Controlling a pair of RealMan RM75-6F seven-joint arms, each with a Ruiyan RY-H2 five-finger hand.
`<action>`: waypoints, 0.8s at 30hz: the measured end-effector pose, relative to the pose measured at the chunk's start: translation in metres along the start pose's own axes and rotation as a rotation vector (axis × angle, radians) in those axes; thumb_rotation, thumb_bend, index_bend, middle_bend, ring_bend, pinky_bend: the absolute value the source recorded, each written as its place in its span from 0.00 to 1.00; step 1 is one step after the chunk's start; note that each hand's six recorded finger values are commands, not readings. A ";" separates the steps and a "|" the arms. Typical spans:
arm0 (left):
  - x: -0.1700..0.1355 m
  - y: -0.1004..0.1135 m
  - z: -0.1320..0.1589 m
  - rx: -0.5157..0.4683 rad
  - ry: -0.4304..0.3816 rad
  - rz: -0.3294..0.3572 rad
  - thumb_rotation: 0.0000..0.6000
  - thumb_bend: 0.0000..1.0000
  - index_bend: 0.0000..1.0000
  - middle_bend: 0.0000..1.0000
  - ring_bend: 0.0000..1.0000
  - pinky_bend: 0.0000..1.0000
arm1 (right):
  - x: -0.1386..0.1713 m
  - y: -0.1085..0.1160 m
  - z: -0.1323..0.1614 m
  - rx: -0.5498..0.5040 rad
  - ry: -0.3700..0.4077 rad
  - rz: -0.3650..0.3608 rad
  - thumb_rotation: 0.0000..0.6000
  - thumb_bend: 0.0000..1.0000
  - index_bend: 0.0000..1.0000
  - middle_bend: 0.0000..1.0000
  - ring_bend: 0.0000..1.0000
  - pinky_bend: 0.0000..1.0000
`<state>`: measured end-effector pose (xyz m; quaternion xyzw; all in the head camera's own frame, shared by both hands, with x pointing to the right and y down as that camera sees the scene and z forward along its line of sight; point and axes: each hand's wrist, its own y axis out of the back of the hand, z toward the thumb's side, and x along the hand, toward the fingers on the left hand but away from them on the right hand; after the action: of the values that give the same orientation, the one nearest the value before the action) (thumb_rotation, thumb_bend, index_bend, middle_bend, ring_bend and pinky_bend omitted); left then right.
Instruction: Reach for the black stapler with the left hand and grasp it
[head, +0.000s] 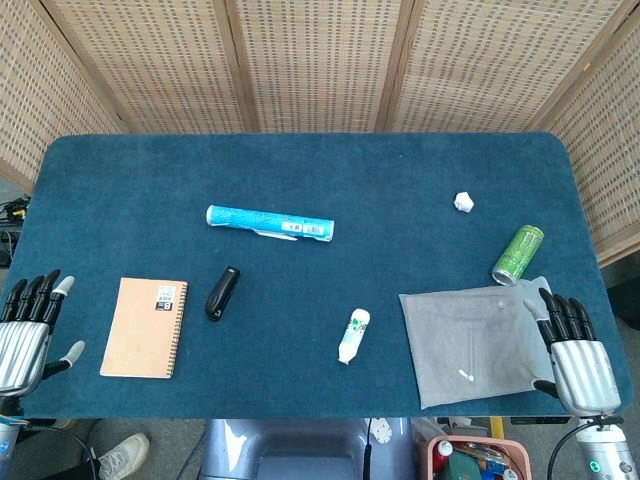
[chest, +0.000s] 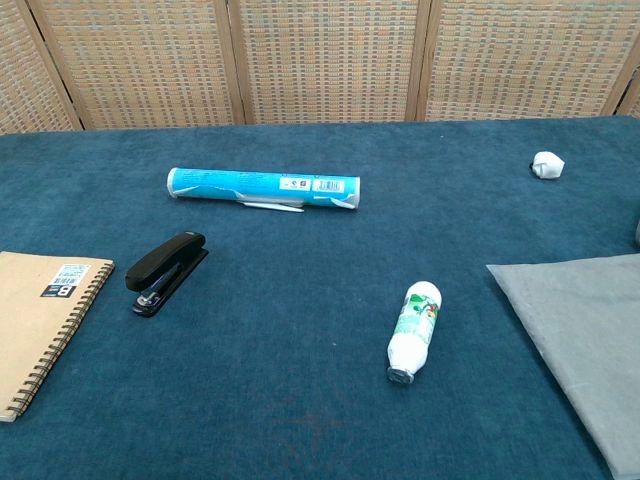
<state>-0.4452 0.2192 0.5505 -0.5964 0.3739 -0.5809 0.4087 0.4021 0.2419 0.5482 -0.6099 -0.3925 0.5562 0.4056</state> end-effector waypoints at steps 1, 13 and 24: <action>0.000 0.000 -0.001 0.000 0.002 -0.002 1.00 0.24 0.03 0.00 0.00 0.00 | 0.000 0.000 0.000 0.001 0.000 0.001 1.00 0.11 0.00 0.00 0.00 0.00; 0.001 -0.002 0.001 -0.001 -0.008 -0.005 1.00 0.24 0.03 0.00 0.00 0.00 | 0.001 0.001 0.002 0.000 0.003 -0.006 1.00 0.11 0.00 0.00 0.00 0.00; 0.006 -0.003 0.004 0.002 -0.024 -0.009 1.00 0.24 0.03 0.00 0.00 0.00 | 0.000 0.002 -0.004 -0.004 -0.017 -0.008 1.00 0.11 0.00 0.00 0.00 0.00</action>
<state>-0.4413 0.2151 0.5554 -0.6046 0.3656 -0.5760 0.4111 0.4062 0.2411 0.5462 -0.6042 -0.3995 0.5591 0.4034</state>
